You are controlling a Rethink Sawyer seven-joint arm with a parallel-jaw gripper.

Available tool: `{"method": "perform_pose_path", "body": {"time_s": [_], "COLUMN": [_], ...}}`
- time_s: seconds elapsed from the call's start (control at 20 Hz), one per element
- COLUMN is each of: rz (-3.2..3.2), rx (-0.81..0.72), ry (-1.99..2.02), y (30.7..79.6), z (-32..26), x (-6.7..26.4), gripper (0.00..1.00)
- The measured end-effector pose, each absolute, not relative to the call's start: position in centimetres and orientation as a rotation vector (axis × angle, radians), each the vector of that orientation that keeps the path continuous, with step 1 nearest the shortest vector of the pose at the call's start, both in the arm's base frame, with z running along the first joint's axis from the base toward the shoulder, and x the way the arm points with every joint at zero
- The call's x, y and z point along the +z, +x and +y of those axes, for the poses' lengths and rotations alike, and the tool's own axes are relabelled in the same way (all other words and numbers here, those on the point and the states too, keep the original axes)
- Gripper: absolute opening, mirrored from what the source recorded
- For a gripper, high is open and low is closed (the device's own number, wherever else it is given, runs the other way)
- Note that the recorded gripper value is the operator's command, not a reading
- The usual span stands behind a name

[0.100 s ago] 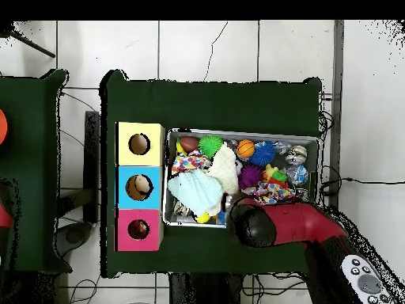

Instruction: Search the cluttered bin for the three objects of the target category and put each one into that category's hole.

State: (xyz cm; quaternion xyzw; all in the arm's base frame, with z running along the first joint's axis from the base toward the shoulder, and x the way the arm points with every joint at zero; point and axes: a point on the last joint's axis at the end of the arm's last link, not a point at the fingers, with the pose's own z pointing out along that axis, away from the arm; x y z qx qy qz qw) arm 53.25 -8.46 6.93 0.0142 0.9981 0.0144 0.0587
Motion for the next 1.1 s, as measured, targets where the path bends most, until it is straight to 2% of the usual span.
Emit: {"method": "perform_pose_path", "body": {"time_s": [0.65,1.1], "rz": [3.016,2.952], "rx": [0.062,0.096], "ry": [-0.022,-0.02], "y": [54.5,57.0], "z": [-5.8,-4.8], "x": [6.0,2.9], "gripper": [1.0,1.0]}}
